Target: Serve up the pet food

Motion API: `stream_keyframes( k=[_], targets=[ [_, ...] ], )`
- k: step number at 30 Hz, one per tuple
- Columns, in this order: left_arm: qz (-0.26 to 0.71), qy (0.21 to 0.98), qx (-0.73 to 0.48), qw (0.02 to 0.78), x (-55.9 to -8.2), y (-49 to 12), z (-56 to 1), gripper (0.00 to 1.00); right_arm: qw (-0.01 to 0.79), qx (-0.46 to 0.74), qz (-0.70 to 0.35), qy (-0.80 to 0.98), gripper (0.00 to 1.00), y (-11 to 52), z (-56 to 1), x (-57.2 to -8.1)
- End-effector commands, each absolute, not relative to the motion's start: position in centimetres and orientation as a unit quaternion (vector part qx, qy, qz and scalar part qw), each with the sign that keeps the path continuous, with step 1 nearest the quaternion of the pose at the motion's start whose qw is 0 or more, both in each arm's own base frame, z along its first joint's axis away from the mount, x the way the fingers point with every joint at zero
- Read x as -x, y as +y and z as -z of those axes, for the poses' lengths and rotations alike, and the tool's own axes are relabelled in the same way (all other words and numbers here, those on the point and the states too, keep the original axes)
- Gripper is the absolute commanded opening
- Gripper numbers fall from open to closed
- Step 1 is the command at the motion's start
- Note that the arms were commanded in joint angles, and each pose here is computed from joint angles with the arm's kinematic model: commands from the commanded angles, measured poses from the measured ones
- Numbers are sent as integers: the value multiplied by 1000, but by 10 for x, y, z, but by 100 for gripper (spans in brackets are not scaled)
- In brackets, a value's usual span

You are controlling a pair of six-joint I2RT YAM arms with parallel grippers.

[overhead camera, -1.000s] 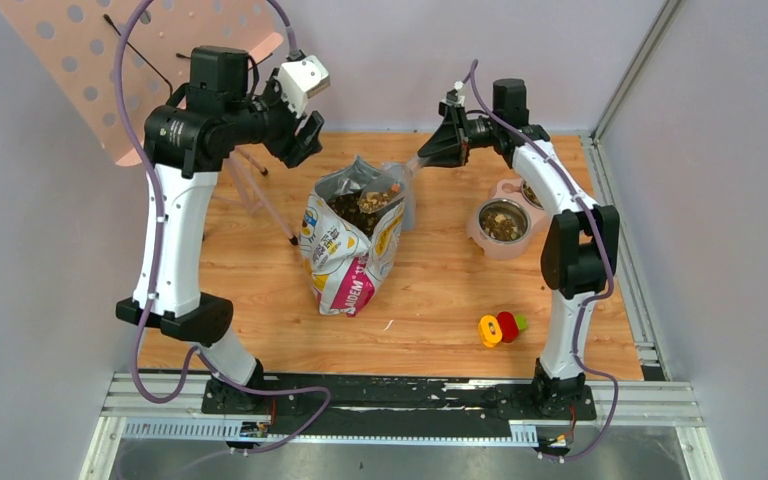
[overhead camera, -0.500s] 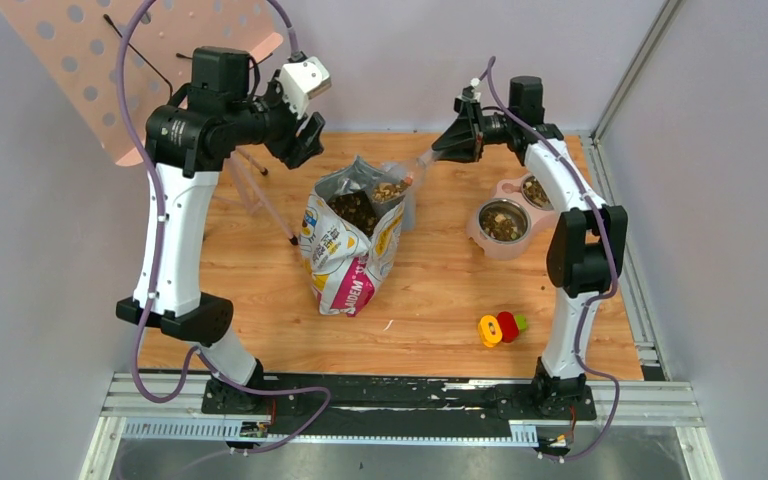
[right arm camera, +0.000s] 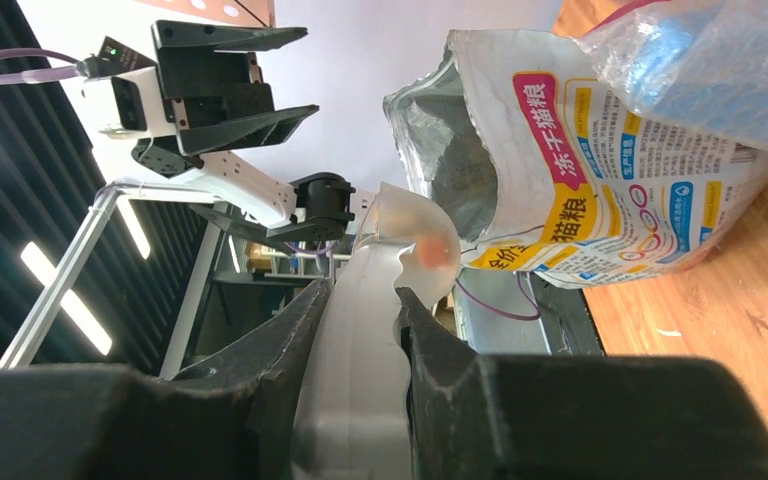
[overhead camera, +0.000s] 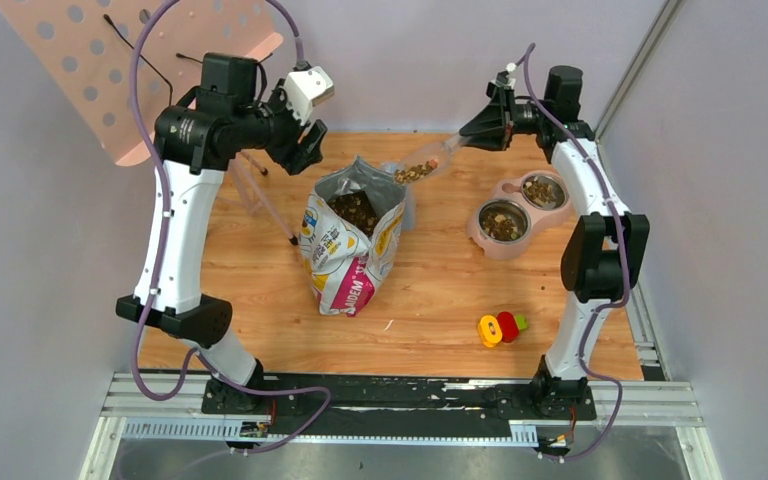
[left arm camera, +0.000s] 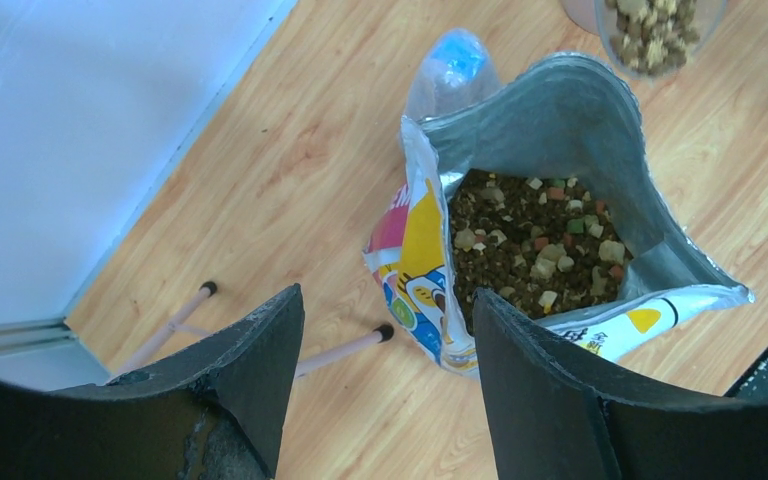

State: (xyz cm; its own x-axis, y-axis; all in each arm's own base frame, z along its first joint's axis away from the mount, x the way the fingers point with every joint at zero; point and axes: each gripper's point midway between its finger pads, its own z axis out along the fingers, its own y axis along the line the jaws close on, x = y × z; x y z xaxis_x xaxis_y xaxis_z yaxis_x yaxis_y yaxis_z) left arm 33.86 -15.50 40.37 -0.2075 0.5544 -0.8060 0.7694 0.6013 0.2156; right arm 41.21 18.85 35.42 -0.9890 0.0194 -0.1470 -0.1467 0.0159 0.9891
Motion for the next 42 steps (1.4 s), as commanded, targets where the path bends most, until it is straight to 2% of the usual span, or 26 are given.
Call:
stream_keyframes(
  k=[1, 14, 42],
  targets=[
    [132, 761, -428, 470, -329, -157, -412, 71, 103, 54, -698, 706, 0, 159, -382, -399],
    [182, 750, -434, 464, -336, -177, -411, 70, 157, -19, -689, 707, 0, 82, -376, -387],
    [193, 745, -444, 458, -326, -180, -411, 70, 279, -222, -625, 695, 0, -52, -287, -405]
  ],
)
